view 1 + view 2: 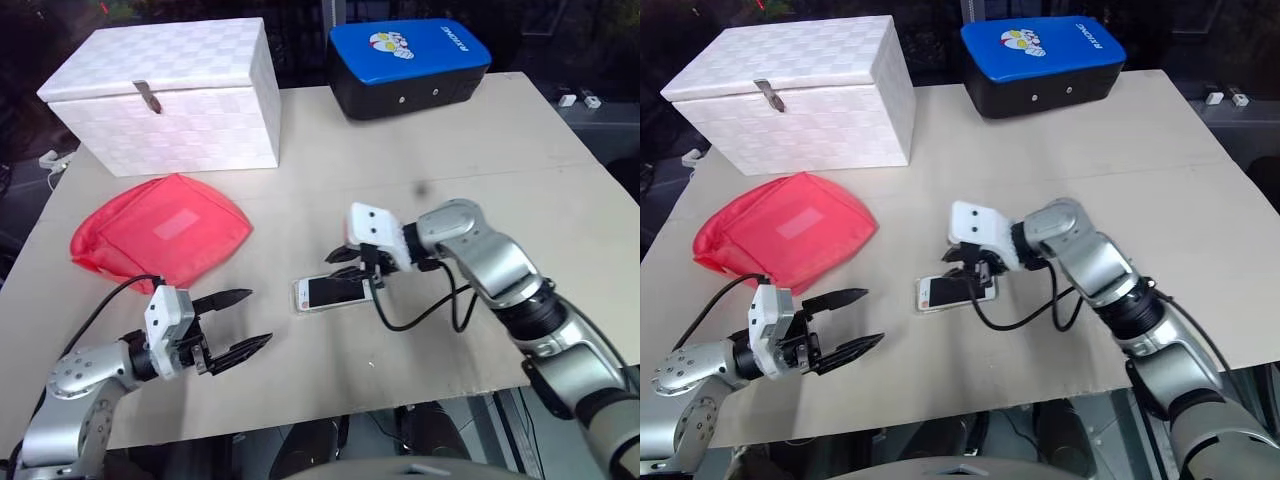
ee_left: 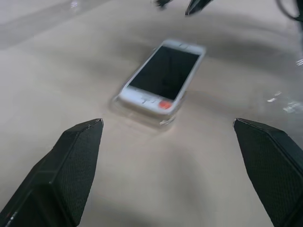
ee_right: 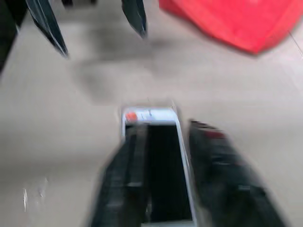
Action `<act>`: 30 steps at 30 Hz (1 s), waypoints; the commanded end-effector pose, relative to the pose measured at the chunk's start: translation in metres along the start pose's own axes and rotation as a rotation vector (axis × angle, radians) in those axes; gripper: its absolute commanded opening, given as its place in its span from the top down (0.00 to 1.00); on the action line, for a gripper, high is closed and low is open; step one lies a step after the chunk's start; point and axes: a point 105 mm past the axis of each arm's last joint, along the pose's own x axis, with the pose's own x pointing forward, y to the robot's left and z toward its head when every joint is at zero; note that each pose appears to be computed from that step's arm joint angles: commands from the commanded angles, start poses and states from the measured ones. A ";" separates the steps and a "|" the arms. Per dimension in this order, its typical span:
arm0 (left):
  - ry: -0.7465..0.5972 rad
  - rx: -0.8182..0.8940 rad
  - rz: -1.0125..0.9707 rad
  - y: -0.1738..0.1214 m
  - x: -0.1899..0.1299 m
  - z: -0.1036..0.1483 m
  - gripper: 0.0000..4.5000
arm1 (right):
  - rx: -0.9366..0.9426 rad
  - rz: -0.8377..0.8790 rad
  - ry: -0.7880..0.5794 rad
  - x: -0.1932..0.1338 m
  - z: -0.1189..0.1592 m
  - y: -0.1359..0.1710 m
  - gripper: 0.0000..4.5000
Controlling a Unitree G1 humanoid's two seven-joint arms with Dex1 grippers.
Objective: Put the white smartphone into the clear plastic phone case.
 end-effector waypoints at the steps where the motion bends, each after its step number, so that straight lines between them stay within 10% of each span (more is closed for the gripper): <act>1: 0.015 -0.013 0.018 0.006 0.002 -0.001 0.12 | 0.003 0.009 0.004 0.020 -0.011 0.002 1.00; 9: 0.013 0.006 0.006 0.006 0.009 0.003 0.87 | 0.013 0.025 0.171 0.041 -0.061 0.005 1.00; 16: 0.111 0.021 0.021 0.013 0.025 -0.004 0.87 | 0.054 0.018 0.242 0.040 -0.086 0.003 1.00; 24: 0.184 0.006 -0.015 0.015 0.041 -0.014 0.87 | 0.096 -0.157 -0.098 -0.015 -0.011 -0.014 1.00; 30: 0.223 0.010 -0.062 0.020 0.054 -0.016 0.99 | 0.086 -0.384 0.098 -0.065 -0.044 -0.016 1.00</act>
